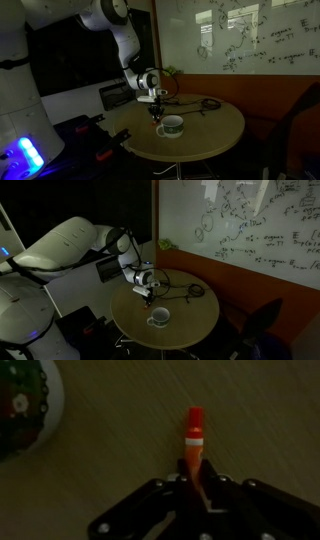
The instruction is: Put the marker in the mug cup
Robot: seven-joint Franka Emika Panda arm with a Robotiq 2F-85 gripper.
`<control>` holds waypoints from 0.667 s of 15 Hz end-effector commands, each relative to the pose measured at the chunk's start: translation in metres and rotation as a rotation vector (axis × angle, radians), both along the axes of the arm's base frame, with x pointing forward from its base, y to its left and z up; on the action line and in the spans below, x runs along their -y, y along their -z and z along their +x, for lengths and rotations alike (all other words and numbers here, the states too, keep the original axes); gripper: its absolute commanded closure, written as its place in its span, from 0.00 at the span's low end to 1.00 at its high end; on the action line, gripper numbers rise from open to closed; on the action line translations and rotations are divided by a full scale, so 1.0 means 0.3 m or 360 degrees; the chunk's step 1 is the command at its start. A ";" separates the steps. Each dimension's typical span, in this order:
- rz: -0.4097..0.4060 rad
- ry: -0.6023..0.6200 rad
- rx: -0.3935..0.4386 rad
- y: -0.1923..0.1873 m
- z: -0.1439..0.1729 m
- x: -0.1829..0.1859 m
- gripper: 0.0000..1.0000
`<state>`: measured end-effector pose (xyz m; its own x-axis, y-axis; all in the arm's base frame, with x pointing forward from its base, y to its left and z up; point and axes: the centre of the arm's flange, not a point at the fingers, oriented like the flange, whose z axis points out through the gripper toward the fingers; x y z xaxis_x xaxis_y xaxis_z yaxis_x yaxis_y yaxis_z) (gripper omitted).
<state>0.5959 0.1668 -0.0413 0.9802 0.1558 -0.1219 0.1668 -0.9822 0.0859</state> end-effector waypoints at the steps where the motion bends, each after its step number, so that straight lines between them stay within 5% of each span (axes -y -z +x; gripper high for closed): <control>1: -0.0049 0.0129 -0.0030 -0.055 0.007 0.009 0.95; 4: -0.0052 0.0217 -0.0171 -0.131 0.012 0.049 0.95; 10: -0.0047 0.0287 -0.0689 -0.303 0.088 0.210 0.95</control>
